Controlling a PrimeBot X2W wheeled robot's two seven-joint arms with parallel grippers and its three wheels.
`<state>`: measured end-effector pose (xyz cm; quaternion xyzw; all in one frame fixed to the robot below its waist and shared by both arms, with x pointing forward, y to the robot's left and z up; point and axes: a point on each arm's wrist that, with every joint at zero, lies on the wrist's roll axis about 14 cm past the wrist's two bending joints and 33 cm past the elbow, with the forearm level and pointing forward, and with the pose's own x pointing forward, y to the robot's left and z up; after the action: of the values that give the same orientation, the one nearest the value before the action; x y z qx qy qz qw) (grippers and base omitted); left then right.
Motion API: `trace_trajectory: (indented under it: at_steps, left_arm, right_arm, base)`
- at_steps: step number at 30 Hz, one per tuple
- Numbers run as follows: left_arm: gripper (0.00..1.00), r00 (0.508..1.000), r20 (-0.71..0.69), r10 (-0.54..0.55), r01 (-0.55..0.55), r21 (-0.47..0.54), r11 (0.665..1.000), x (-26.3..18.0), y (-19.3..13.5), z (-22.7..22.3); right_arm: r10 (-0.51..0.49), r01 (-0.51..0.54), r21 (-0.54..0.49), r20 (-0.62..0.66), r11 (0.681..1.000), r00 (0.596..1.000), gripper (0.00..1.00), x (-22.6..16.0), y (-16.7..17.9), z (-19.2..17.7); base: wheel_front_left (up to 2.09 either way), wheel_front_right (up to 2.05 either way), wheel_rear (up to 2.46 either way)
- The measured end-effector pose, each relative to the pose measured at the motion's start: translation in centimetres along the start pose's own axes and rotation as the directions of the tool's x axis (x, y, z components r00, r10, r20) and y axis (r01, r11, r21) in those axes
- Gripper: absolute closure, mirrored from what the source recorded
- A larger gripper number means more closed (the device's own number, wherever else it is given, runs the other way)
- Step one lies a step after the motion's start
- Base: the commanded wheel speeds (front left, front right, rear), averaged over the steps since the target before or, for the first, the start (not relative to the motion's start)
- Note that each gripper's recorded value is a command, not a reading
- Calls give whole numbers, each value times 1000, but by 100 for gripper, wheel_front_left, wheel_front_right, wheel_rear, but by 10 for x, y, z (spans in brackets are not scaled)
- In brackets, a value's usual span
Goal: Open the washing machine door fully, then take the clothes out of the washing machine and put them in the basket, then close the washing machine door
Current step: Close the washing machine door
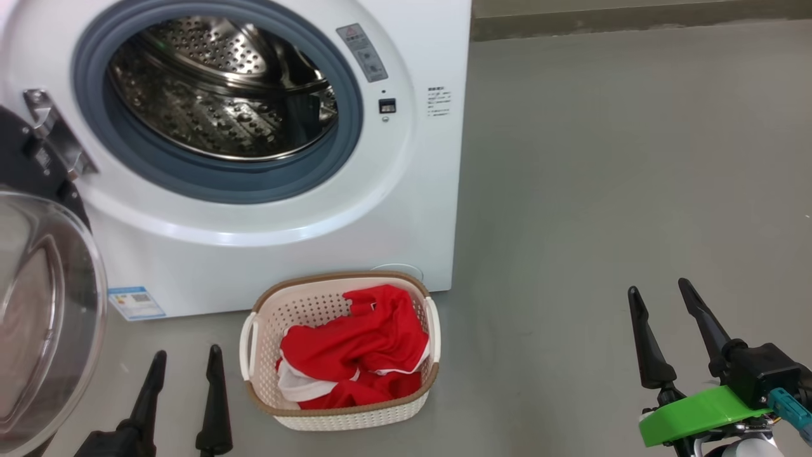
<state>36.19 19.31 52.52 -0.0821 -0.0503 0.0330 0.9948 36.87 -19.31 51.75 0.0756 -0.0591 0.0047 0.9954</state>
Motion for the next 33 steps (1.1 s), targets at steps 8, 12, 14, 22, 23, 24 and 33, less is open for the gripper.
trace_trajectory:
  at_steps: [8,12,14,22,23,24,33]
  left_arm:
    - [0,998,14,64,-64,14,998,-7,17,5]
    - [0,994,32,104,-105,29,994,-14,29,11]
    - [0,991,35,128,-129,36,991,-19,36,13]
    - [0,969,73,238,-242,50,969,-42,69,30]
    - [0,964,81,254,-258,50,965,-46,73,33]
    - [0,960,88,265,-270,51,961,-49,77,36]
    - [0,916,126,381,-391,66,918,-83,110,51]
  right_arm:
    - [58,-58,-1,-20,998,998,0,11,19,-8]
    - [109,-108,6,-23,994,994,0,20,36,-11]
    - [141,-141,11,-21,990,990,0,25,48,-11]
    - [268,-267,22,-16,963,963,0,39,95,-12]
    - [284,-284,24,-14,959,959,0,41,101,-12]
    - [301,-301,26,-10,953,954,0,43,108,-11]
    - [426,-425,39,-6,904,905,0,49,158,-13]
  base:
    - [0,0,0]
    - [0,0,0]
    - [0,0,0]
    - [0,0,0]
    - [0,0,0]
    - [0,0,0]
    - [0,0,0]
